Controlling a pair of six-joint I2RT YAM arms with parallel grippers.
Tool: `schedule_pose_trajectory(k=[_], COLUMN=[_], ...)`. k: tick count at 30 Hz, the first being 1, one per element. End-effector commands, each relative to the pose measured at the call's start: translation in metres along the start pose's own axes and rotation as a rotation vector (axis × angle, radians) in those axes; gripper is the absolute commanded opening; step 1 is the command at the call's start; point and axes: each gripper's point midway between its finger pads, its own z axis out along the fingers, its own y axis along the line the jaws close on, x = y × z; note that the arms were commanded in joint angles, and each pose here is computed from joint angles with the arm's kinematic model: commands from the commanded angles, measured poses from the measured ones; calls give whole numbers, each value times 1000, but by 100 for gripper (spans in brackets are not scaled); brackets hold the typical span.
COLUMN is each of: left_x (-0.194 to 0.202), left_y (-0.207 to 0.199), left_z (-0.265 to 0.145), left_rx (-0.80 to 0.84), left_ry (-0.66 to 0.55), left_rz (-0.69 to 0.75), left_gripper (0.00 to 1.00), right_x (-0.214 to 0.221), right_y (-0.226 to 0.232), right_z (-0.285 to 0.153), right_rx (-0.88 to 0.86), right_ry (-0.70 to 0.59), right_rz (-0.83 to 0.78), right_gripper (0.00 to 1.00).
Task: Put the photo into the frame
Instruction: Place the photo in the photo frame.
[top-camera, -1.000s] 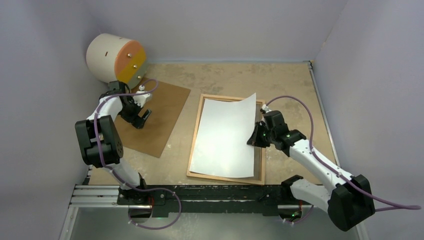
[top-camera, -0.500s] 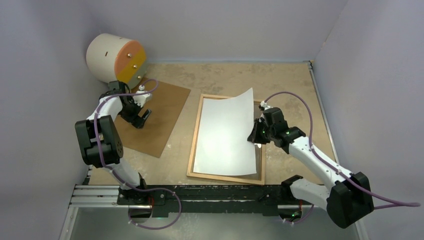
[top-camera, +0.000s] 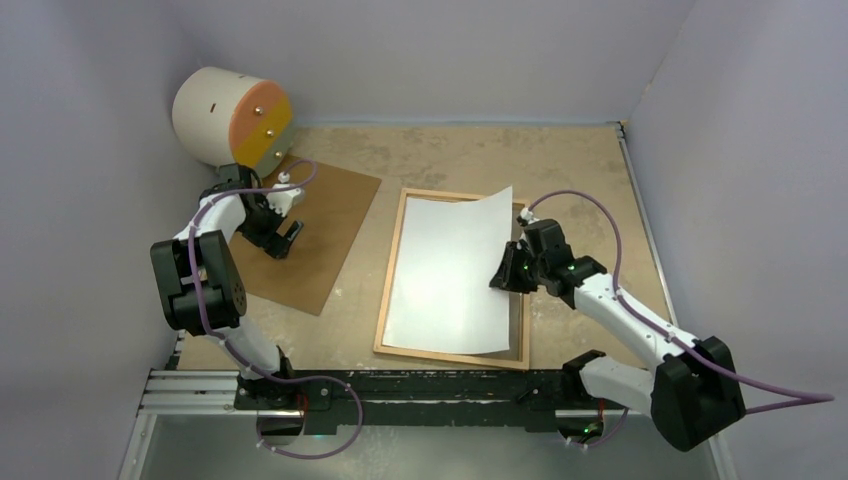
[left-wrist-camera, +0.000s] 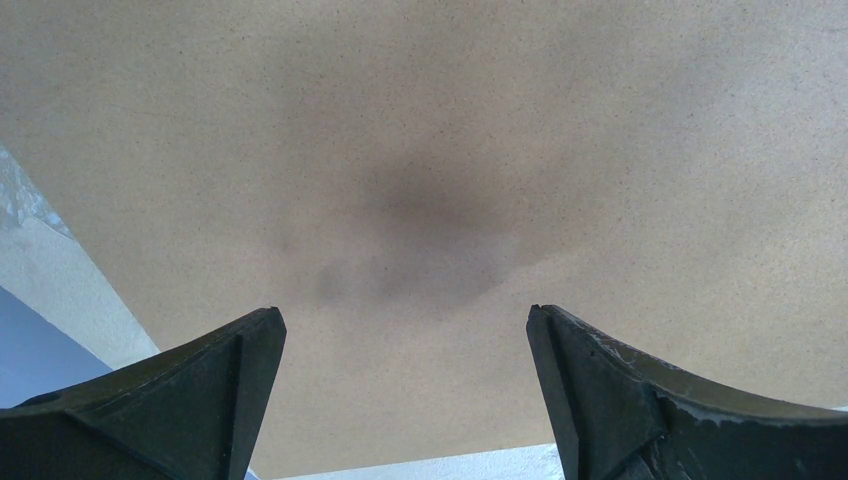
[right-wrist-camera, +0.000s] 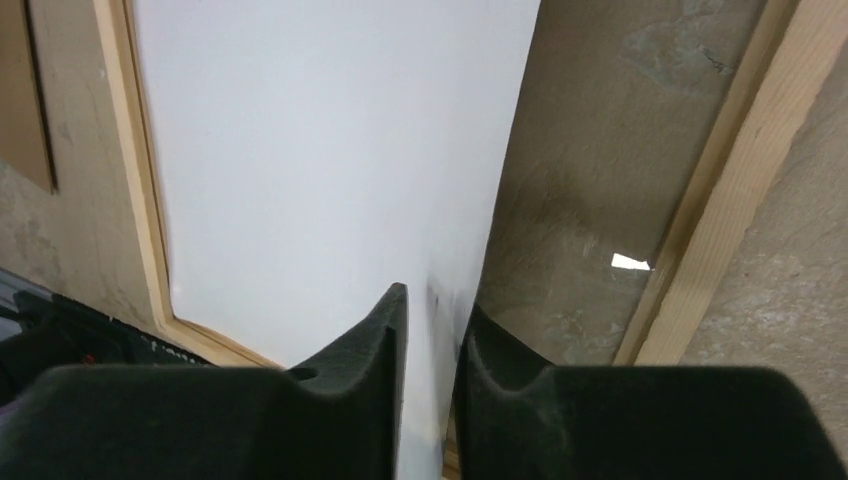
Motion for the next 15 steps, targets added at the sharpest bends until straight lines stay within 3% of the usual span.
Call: schedule_pose_trajectory(k=[1, 3, 4, 5, 11, 15], left_x=[-12, -13, -13, -13, -19, -22], left_y=[0, 1, 1, 2, 15, 47], left_z=[-7, -8, -9, -10, -21, -32], left_rx=[-16, -18, -18, -20, -75, -202], left_ry=[-53, -55, -55, -54, -62, -54], left_rz=[17, 16, 16, 19, 28, 0], left_gripper=[100, 100, 100, 100, 100, 100], right_x=[-10, -14, -16, -17, -33, -60], right_y=[-8, -16, -20, -23, -35, -27], right_z=[-6, -10, -12, -15, -31, -45], right_rx=[69, 122, 151, 174, 266, 274], right_ry=[-37, -47, -55, -59, -150, -256], right_rz=[2, -5, -5, -4, 20, 37], right_gripper=[34, 64, 92, 98, 99, 99])
